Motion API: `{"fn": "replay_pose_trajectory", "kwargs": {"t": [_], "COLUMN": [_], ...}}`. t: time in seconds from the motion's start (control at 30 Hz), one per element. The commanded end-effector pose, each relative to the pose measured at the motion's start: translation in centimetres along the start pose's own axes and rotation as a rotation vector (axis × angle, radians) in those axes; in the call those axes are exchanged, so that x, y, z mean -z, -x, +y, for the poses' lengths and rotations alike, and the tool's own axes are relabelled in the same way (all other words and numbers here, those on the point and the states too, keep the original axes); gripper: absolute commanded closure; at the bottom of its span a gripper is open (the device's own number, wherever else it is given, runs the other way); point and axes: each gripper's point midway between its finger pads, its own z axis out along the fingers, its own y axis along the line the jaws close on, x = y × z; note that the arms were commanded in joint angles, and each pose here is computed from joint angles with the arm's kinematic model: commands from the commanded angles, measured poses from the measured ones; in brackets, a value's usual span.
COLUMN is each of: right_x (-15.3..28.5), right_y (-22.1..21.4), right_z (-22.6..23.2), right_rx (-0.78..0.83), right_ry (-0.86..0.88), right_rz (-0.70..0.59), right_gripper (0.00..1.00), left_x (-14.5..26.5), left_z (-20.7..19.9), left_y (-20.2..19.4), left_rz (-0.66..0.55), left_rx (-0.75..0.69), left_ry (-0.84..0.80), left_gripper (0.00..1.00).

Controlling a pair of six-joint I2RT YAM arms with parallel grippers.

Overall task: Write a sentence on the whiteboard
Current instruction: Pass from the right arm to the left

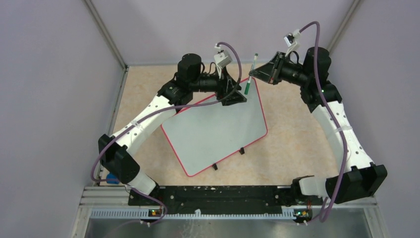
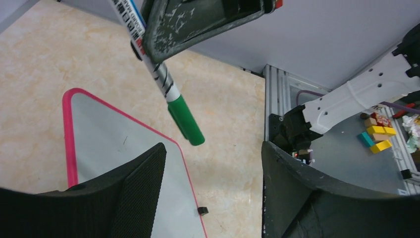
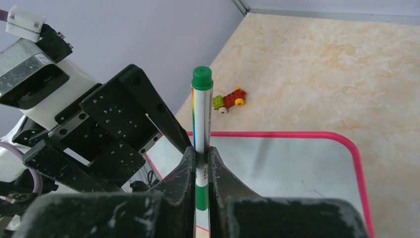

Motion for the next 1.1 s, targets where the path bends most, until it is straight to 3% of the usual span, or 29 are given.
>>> {"fn": "replay_pose_trajectory", "kwargs": {"t": [0.0, 0.4, 0.8, 0.9, 1.03, 1.07], "right_x": [0.3, 0.0, -0.3, -0.2, -0.1, 0.0], "right_y": [0.8, -0.2, -0.9, -1.1, -1.5, -1.7], "right_z": [2.6, 3.4, 3.7, 3.7, 3.7, 3.8], "right_rx": [0.006, -0.053, -0.085, -0.087, -0.067, -0.054], "right_ry": [0.066, 0.103, 0.117, 0.12, 0.123, 0.128], "right_rz": [-0.036, -0.01, 0.009, 0.012, 0.021, 0.029], "right_gripper": [1.0, 1.0, 1.0, 1.0, 0.99, 0.9], "left_x": [-0.2, -1.2, -2.2, -2.2, -1.7, -1.5], "left_z": [-2.3, -2.5, 0.3, 0.2, 0.2, 0.1], "left_y": [2.9, 1.0, 0.7, 0.9, 0.6, 0.6], "left_rz": [-0.08, -0.07, -0.07, -0.072, -0.057, -0.052], "left_rx": [-0.018, 0.063, 0.096, 0.088, 0.055, 0.033], "left_ry": [-0.101, -0.139, -0.018, -0.019, -0.005, 0.001], "left_gripper": [0.26, 0.36, 0.46, 0.58, 0.87, 0.92]}}
